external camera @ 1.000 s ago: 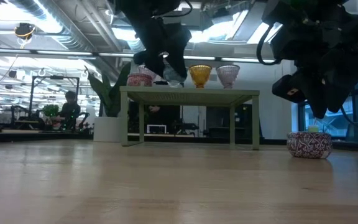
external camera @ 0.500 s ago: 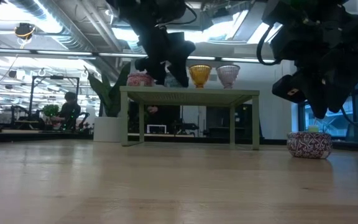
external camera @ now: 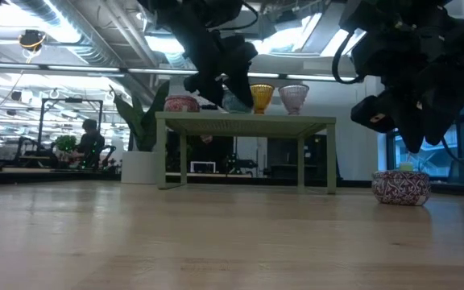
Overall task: Pick & Place candle stick holders
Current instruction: Put the light blue scented candle on the shelf
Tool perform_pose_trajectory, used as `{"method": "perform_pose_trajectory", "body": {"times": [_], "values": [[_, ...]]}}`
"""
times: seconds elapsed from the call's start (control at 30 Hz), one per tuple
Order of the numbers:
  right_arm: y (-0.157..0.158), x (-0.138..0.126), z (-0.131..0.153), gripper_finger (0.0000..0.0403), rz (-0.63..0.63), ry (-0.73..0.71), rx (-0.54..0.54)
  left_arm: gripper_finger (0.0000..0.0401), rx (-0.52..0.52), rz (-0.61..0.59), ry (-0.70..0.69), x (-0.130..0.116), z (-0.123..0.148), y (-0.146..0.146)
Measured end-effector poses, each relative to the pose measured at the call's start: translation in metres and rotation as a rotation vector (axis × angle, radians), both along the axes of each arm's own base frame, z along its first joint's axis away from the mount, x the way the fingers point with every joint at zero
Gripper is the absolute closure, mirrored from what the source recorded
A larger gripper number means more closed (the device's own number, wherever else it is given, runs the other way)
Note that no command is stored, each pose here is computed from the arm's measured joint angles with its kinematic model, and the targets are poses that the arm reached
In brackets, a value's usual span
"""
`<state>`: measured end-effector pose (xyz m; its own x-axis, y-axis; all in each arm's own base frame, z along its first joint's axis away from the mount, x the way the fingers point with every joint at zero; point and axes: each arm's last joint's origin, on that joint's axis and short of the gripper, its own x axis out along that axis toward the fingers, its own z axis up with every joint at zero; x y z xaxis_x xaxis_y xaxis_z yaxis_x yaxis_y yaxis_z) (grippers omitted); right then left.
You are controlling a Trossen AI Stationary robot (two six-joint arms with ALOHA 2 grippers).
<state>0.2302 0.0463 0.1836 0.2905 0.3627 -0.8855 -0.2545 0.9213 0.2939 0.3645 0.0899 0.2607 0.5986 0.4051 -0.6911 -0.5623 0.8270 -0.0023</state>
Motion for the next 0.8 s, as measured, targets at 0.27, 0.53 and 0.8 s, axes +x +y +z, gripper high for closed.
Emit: {"method": "perform_pose_trajectory", "body": {"times": [0.27,0.53,0.8], "values": [[0.0001,0.0002,0.0001,0.0298,0.016,-0.009,-0.003,0.0085,0.0,-0.004,0.013,-0.0005,-0.0008,-0.0017],[0.0001,0.0002,0.0001,0.0298,0.01,-0.006,-0.001,0.0084,0.008,-0.041,0.073,-0.0034,-0.0038,-0.0029],[0.0001,0.0001,0.0001,0.0298,0.013,-0.006,-0.002,0.0084,0.005,-0.046,0.072,-0.0034,-0.0038,-0.0029]]}}
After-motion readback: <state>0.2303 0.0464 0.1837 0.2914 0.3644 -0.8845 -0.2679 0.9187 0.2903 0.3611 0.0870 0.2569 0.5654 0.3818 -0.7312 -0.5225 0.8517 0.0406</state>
